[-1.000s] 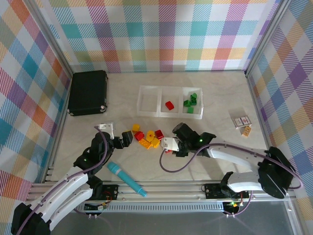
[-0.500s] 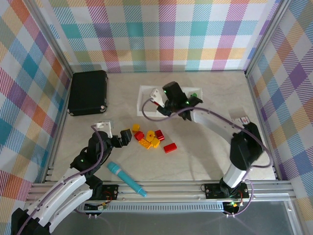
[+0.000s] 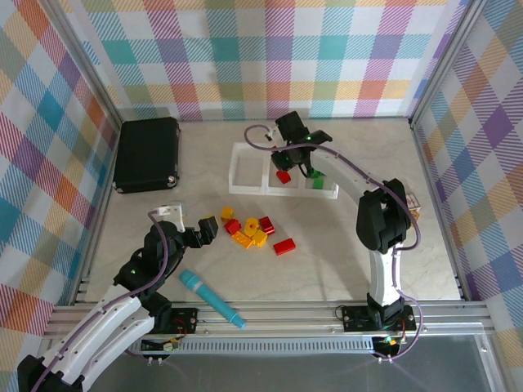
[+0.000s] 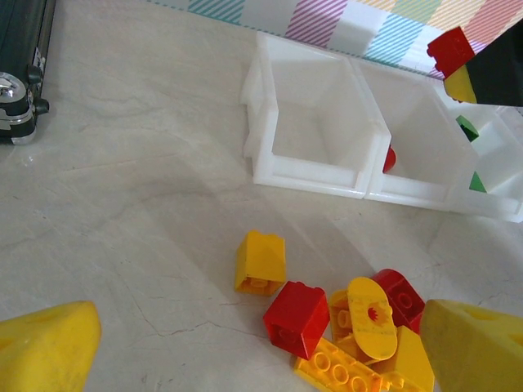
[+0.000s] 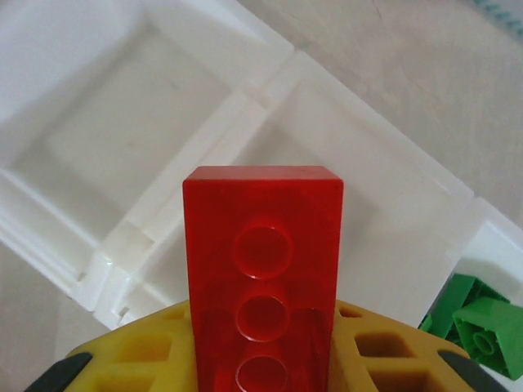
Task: Sort the legos into containers by color
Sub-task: Place the lego in the container.
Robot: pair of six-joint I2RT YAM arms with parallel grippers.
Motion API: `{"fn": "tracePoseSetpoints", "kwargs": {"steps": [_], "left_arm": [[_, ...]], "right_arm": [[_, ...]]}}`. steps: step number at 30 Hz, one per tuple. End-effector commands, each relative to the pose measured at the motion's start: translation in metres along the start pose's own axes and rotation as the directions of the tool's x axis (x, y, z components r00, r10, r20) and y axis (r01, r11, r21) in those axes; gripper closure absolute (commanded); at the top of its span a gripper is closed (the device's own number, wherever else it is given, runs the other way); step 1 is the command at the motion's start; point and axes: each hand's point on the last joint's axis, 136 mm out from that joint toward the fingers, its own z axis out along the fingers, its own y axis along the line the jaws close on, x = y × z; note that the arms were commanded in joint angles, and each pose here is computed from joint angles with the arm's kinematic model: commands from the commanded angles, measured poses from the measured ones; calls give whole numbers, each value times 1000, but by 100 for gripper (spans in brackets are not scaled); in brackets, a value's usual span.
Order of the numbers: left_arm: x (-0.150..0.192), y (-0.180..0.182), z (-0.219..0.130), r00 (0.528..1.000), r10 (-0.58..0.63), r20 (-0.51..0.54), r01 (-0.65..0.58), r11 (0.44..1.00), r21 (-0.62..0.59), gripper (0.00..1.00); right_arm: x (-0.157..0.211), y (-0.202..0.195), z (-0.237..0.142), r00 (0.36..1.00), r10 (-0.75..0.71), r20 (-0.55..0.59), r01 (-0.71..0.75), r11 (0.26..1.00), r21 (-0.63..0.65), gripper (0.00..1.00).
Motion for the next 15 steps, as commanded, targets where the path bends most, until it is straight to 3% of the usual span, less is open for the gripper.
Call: {"fn": "tracePoseSetpoints", "kwargs": {"steps": [1,8,10,15], "left_arm": [[-8,-3,-2,1000,-18,16,18,1000,4,0],[-7,-2,0,999,-34,19,34,999,2,1],[-8,-3,1,999,-39,23,38,999,6,1],[-8,0,3,998,-62,18,62,998,-15,0]], "right_arm": [[14,5,12,996,52,-72,-54,998,-26,77],[27,0,30,986,115,-121,-120,992,-37,73],[28,-1,31,986,112,-127,-117,993,-32,68],[29,-1,25,987,105,-125,-110,993,-38,44]]}}
